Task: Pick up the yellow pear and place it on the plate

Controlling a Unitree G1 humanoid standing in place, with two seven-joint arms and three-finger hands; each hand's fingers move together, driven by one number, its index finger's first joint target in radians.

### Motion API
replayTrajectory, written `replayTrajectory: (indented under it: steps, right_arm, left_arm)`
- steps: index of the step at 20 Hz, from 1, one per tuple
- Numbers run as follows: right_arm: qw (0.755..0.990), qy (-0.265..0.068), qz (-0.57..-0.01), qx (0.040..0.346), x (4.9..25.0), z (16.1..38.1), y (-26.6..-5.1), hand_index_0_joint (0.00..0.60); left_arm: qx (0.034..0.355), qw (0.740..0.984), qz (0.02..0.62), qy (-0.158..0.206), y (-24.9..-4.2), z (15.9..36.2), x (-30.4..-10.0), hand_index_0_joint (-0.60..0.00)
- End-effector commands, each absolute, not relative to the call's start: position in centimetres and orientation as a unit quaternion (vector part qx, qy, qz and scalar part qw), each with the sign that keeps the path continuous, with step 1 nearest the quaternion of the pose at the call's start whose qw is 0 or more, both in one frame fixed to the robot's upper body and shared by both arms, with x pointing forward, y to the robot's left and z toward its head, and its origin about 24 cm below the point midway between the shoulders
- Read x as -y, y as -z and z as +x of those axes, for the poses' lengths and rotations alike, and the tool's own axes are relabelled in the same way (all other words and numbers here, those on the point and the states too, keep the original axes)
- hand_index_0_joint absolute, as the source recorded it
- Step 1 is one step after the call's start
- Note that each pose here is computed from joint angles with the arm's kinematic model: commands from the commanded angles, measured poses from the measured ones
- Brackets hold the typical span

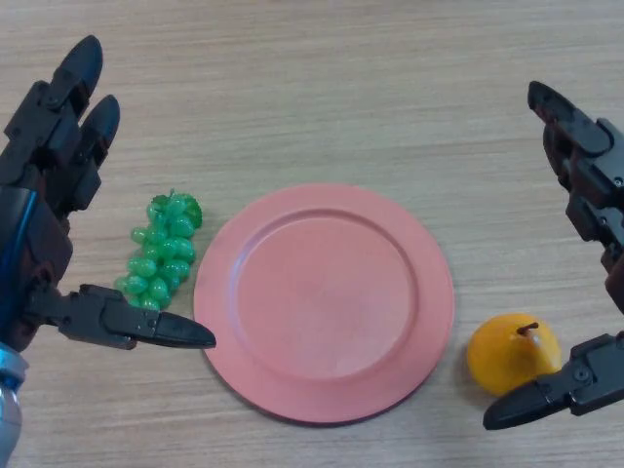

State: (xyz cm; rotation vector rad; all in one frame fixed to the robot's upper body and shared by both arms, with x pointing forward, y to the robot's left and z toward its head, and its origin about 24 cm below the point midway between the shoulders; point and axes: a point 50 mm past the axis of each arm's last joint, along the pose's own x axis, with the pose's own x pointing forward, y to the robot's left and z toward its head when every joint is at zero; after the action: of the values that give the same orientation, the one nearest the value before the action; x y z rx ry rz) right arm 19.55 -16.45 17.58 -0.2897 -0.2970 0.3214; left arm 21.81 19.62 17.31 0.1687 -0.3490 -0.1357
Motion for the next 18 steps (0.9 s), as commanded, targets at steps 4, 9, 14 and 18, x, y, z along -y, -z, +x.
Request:
replayTrajectory:
  steps: [4, 9, 14, 18]
  right_arm:
    - [0.948, -0.135, -0.175, 0.229, 16.8, 18.9, -19.6, 0.0]
    - [0.945, -0.117, -0.207, 0.224, 17.9, 19.9, -18.1, 0.0]
    - [0.952, -0.104, -0.185, 0.221, 19.9, 21.1, -14.9, 0.0]
    - [0.955, -0.08, -0.188, 0.216, 21.4, 21.8, -12.4, 0.0]
  left_arm:
    - [0.272, 0.955, 0.104, 0.053, -20.2, 20.8, -20.2, 0.0]
    - [0.28, 0.954, 0.093, 0.052, -19.9, 21.1, -20.2, 0.0]
    - [0.256, 0.957, 0.121, 0.055, -19.2, 21.4, -20.2, 0.0]
    - [0.256, 0.959, 0.113, 0.045, -19.4, 21.4, -20.2, 0.0]
